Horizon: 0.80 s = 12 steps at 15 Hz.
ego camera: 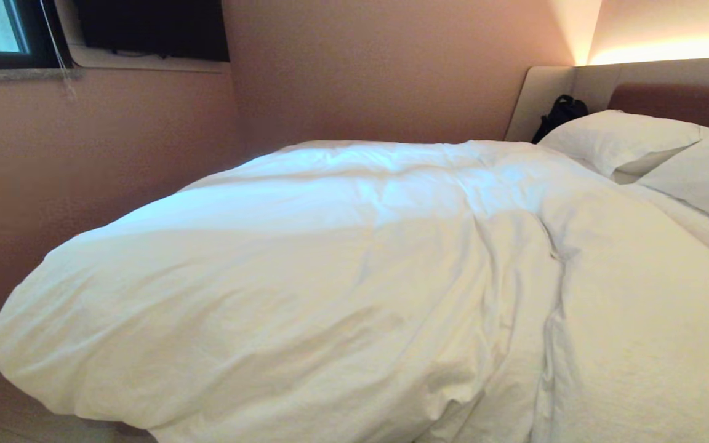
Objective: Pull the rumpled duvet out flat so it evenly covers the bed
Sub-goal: Flatten the corners of the folded blanket
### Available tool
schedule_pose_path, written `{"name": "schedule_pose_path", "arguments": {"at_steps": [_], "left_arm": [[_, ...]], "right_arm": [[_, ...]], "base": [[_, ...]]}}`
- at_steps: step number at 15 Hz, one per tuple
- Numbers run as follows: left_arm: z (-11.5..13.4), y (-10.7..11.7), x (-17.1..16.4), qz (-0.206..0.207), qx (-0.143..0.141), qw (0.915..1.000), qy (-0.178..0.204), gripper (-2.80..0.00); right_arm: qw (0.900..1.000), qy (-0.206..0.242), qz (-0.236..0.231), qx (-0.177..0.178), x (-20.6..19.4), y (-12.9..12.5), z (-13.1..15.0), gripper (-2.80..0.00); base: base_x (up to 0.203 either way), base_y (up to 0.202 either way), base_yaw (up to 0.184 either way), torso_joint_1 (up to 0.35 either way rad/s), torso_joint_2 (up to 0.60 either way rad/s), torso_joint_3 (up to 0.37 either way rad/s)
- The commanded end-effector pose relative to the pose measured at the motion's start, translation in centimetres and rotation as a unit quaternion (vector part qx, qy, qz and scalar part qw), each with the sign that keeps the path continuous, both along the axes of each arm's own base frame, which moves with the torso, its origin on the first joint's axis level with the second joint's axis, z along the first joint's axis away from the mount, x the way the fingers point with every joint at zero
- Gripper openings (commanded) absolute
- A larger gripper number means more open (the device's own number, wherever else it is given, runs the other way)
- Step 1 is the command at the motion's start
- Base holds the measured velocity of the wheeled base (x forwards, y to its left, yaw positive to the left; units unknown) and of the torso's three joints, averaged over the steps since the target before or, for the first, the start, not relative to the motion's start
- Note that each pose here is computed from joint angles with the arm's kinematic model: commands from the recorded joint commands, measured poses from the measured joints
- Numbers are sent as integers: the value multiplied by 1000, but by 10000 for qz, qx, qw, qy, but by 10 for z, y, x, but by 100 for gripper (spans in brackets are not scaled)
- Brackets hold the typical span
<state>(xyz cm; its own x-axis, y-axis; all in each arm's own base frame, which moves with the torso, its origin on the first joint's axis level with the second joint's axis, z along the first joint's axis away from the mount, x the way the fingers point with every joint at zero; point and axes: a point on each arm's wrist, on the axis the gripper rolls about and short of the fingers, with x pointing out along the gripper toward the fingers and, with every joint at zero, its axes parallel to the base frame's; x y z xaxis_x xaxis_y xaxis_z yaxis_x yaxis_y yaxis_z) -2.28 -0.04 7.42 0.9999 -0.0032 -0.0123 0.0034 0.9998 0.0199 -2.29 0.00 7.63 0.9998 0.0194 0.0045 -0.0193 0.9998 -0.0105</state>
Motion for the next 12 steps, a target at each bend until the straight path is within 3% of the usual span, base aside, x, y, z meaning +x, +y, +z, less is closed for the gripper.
{"name": "schedule_pose_path", "arguments": {"at_steps": [1,5,12], "left_arm": [[0,0,0,1,7,10000,0,-280],[0,0,0,-7,7,10000,-8,-280],[0,0,0,-7,7,10000,-8,-280]], "right_arm": [[10000,-1,3,-2,0,0,0,-280],[10000,-1,3,-2,0,0,0,-280],[10000,7,-35,-9,0,0,0,-280]], "base": [[0,-193,4,3,3,2],[0,-136,-3,1,2,3],[0,0,0,0,0,0]]}}
